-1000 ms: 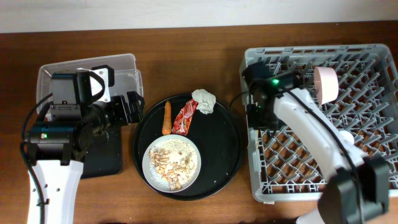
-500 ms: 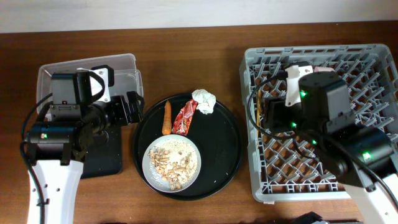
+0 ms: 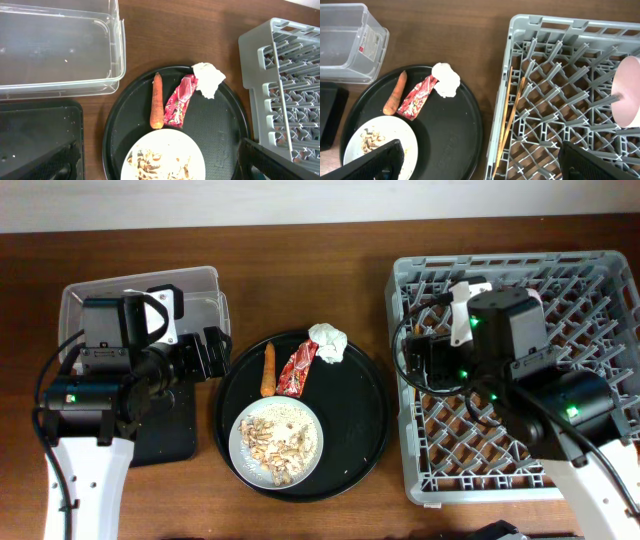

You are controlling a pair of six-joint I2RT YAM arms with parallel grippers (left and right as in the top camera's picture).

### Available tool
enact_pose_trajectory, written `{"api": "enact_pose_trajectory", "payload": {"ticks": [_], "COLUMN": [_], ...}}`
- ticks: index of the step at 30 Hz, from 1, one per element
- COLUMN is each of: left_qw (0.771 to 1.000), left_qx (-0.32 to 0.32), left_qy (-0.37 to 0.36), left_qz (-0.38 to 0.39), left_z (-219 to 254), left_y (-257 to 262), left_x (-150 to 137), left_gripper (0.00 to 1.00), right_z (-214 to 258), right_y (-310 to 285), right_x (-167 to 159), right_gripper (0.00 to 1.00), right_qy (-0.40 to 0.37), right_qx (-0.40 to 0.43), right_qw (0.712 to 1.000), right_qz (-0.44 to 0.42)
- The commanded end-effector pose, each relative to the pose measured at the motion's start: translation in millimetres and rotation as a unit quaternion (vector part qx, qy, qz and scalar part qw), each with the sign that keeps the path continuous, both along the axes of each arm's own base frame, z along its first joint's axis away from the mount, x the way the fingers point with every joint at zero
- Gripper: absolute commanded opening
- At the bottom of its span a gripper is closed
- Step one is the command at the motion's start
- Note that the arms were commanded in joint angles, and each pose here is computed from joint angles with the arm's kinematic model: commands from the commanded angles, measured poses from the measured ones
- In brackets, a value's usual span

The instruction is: Sort waste into correct bins and load items into the dishwasher rack

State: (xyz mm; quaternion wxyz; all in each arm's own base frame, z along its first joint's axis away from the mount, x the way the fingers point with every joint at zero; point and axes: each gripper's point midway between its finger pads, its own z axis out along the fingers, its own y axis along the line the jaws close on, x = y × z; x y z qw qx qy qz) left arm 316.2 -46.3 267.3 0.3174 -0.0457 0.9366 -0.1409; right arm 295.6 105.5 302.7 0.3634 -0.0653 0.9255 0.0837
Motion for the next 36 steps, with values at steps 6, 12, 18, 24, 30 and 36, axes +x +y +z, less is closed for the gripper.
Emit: {"api": "enact_pose_trajectory", "payload": {"ticks": [6, 12, 18, 24, 30, 36], "left_qw": [1.0, 1.0, 1.0, 1.0, 1.0, 1.0], "left_qx": [0.0, 0.0, 0.0, 0.0, 0.0, 0.0], "left_qy": [-0.005, -0.005, -0.004, -0.004, -0.003, -0.003], "left_qz": [0.005, 0.005, 0.005, 0.005, 0.005, 0.005], "left_z": [4, 4, 4, 3, 3, 3], "left_y": [1, 1, 1, 1, 1, 1], "left_x": [1, 1, 1, 1, 0, 0], "left_gripper": [0.99, 0.99, 0.99, 0.99, 0.99, 0.99], "right_z": [-16, -5, 35, 10, -59, -92], "right_y": [1, -8, -13, -22, -33, -38], "right_x": [4, -3, -20, -27, -53, -78], "right_gripper": [0.98, 0.98, 0.98, 0.98, 0.98, 0.98], "right_qy": [0.032, 0.016, -0.095, -0.211, -0.309, -0.371], "right_qx": [-0.013, -0.01, -0.02, -0.013, 0.017, 0.042], "right_qw": [0.999, 1.0, 0.995, 0.977, 0.951, 0.927], "right_qz": [-0.002, -0.012, 0.034, 0.037, 0.026, 0.03]}}
